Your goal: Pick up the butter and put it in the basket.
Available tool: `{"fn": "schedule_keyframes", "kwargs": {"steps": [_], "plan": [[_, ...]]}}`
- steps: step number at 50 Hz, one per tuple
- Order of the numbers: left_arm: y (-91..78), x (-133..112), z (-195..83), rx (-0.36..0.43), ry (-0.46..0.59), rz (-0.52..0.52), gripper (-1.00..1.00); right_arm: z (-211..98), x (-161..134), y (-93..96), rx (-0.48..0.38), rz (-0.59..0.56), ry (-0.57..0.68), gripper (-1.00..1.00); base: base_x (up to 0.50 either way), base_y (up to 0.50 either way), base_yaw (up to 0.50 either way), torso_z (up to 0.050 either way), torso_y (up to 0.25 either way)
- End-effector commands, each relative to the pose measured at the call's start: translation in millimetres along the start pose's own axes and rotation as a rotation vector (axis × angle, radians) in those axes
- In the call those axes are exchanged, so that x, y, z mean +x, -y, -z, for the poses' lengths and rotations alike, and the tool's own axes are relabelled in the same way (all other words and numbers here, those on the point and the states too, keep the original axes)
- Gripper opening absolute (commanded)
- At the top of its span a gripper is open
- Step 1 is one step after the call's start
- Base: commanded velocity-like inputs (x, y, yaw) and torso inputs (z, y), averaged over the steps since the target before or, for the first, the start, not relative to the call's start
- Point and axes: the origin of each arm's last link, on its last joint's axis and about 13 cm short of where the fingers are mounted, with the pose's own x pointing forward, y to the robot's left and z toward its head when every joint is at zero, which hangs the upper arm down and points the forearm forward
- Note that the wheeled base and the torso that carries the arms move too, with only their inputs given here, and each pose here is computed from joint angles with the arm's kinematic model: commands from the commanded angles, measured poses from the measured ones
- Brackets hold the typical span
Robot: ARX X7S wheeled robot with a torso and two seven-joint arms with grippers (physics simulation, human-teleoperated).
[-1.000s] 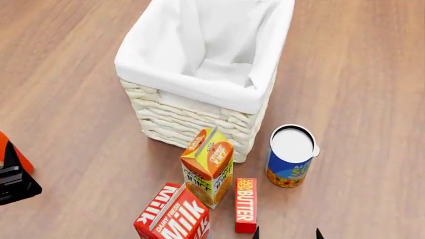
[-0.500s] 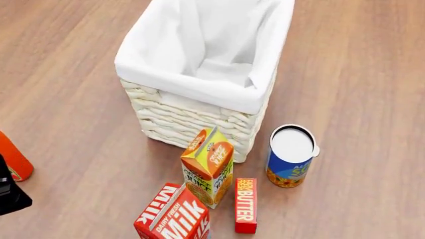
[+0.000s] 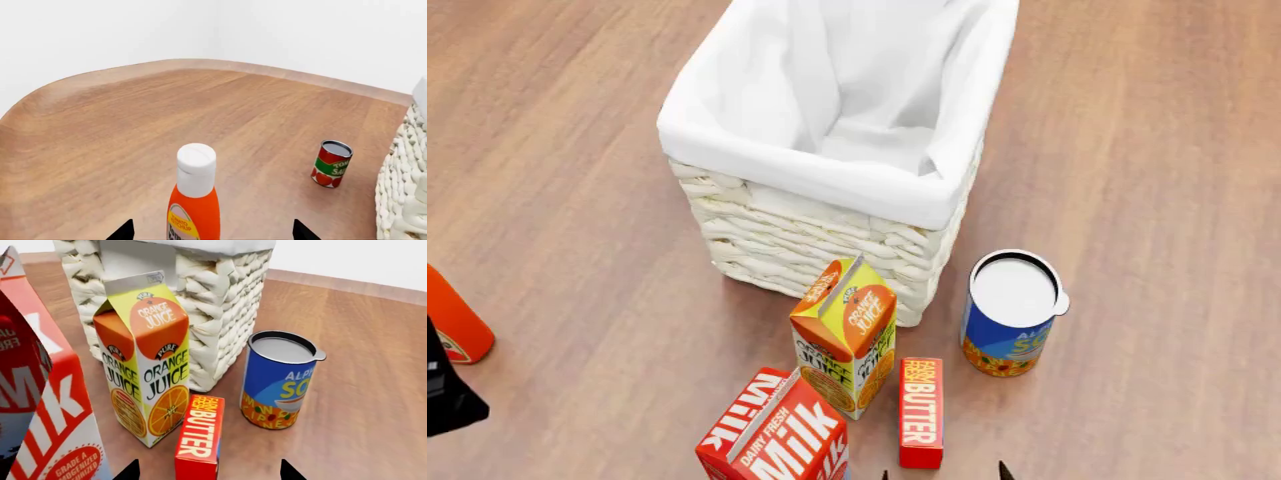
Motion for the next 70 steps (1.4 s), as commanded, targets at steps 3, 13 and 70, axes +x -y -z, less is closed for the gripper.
{"fn": "schedule_keyframes", "kwargs": {"steps": [3, 13, 70], "plan": [[-0.6, -4, -2, -0.002, 0.000, 0.004, 1.00, 2, 12, -0.5, 0.003, -0.002, -0.016, 1.00, 0.00, 0.00, 0.00, 0.000, 0.000], [0.2, -5, -3, 0.000, -0.002, 0.007, 1.00, 0, 24, -0.2, 0.004, -0.018, -0.020, 1.00, 0.00, 0.00, 0.00, 0.000, 0.000], [0.4, -14, -5, -0.005, 0.003, 0.028, 1.00, 17, 53, 5.5, 0.057, -0.029, -0.162, 1.00, 0.00, 0.00, 0.00, 0.000, 0.000]]}}
